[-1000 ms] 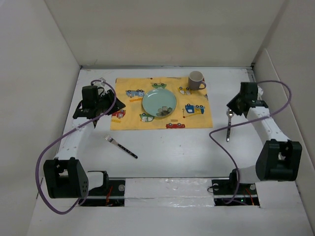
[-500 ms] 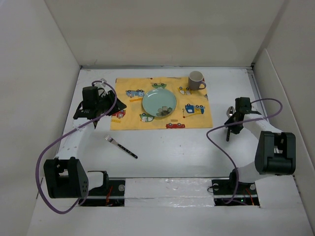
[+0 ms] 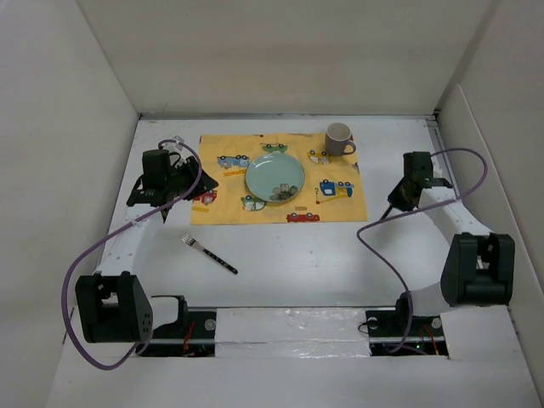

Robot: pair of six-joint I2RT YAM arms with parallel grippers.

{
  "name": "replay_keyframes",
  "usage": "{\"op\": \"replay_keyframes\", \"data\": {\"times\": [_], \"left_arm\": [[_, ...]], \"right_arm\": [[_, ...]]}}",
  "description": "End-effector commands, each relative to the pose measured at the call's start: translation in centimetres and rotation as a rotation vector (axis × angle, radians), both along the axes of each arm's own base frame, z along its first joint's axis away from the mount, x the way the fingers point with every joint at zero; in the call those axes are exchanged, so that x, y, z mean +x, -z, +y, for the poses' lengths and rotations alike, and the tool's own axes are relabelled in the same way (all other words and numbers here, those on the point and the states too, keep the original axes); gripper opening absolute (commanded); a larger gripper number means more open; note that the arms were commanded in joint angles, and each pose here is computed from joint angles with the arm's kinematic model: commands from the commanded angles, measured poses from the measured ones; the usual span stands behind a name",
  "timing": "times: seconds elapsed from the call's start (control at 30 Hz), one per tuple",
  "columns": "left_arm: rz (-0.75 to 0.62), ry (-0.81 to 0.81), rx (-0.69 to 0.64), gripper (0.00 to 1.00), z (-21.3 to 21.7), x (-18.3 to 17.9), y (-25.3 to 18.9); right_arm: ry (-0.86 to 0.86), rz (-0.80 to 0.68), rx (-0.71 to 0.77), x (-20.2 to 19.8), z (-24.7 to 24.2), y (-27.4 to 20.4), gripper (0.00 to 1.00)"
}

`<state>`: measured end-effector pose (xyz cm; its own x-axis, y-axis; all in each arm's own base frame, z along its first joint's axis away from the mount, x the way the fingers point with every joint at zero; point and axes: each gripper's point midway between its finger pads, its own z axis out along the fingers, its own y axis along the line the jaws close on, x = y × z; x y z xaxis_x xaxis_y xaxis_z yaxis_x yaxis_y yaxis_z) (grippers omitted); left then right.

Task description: Set the dinner table for one person

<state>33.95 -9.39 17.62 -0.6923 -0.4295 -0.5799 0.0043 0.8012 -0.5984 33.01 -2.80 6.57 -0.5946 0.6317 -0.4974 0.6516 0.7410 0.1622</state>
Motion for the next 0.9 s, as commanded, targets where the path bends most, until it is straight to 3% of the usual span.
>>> {"op": "replay_keyframes", "data": {"times": [0.0, 0.03, 0.07, 0.13, 0.3, 0.53, 0.87], "left_arm": [[-0.045, 0.001, 0.004, 0.30, 0.0, 0.3, -1.0], [-0.040, -0.005, 0.001, 0.30, 0.0, 0.4, -0.9], [-0.040, -0.005, 0.001, 0.30, 0.0, 0.4, -0.9], [-0.041, -0.011, 0.001, 0.30, 0.0, 0.5, -1.1], [-0.038, -0.033, 0.006, 0.30, 0.3, 0.5, -1.2], [-0.018, -0.071, 0.062, 0.30, 1.4, 0.0, -0.6], [-0.009, -0.106, 0.095, 0.30, 2.2, -1.3, -0.5]], "right_arm": [[-0.145, -0.320, -0.057, 4.6, 3.4, -11.1, 0.00], [-0.310, -0.427, -0.017, 5.7, 8.5, -14.2, 0.00], [-0.311, -0.446, -0.016, 6.0, 8.6, -15.0, 0.00], [-0.467, -0.489, 0.054, 6.4, 13.4, -16.3, 0.00], [-0.665, -0.362, 0.120, 9.2, 20.4, -13.8, 0.00], [-0.657, -0.202, 0.123, 13.4, 23.1, -7.9, 0.00], [-0.642, -0.028, 0.080, 13.4, 22.4, -0.1, 0.00]]}}
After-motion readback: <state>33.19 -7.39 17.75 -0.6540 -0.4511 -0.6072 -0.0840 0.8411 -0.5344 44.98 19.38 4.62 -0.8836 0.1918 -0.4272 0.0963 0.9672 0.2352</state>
